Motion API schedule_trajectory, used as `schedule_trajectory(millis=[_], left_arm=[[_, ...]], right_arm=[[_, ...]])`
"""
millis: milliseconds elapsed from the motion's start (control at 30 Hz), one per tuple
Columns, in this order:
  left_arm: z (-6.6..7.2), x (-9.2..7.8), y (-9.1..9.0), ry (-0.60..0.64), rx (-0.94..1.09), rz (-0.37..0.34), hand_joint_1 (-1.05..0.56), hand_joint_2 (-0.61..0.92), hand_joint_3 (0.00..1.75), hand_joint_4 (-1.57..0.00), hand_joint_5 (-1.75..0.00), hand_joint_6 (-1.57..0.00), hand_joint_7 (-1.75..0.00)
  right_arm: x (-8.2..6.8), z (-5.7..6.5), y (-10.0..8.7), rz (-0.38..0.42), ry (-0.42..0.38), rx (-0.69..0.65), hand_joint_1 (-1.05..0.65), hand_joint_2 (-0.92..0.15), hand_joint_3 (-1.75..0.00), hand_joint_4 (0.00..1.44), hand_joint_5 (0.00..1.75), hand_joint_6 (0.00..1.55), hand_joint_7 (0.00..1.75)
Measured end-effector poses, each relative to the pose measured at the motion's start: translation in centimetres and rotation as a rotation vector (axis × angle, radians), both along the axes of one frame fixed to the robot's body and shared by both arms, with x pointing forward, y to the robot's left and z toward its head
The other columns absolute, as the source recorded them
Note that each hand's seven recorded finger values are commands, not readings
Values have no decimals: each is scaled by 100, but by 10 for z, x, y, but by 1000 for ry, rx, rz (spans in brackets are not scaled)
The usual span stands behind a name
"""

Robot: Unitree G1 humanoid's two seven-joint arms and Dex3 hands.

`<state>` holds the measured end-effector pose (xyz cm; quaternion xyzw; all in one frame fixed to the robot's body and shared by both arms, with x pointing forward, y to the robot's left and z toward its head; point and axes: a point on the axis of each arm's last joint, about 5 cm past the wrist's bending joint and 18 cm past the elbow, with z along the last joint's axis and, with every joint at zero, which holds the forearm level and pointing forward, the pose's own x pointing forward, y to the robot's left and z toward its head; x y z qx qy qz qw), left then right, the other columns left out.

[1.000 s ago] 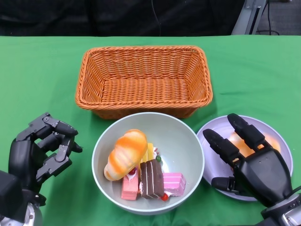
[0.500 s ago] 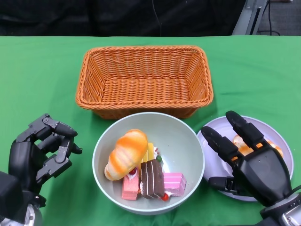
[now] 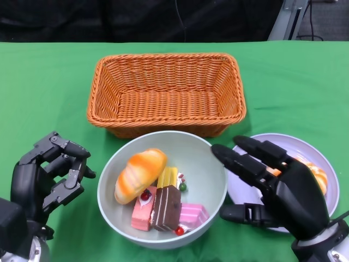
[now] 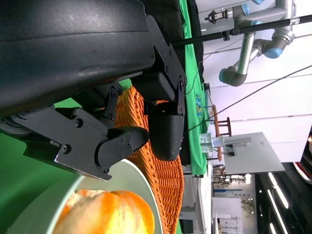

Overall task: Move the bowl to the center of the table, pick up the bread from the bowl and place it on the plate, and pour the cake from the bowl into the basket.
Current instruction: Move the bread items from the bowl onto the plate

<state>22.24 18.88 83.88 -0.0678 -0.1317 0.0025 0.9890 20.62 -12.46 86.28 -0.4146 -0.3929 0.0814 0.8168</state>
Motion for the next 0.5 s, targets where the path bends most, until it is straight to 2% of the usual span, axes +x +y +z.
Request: schedule_trajectory(millis=[333, 500], left_arm=[[0, 0, -3, -2, -5, -4, -5, 72, 82, -78, -153, -79, -129], [1, 1, -3, -8, -5, -5, -6, 72, 82, -78, -154, -79, -130]], right_arm=[[0, 25, 10, 81, -6, -32, -71, -92, -11, 79, 10, 70, 3], [2, 27, 7, 76, 11, -63, -71, -92, -11, 79, 9, 71, 3]])
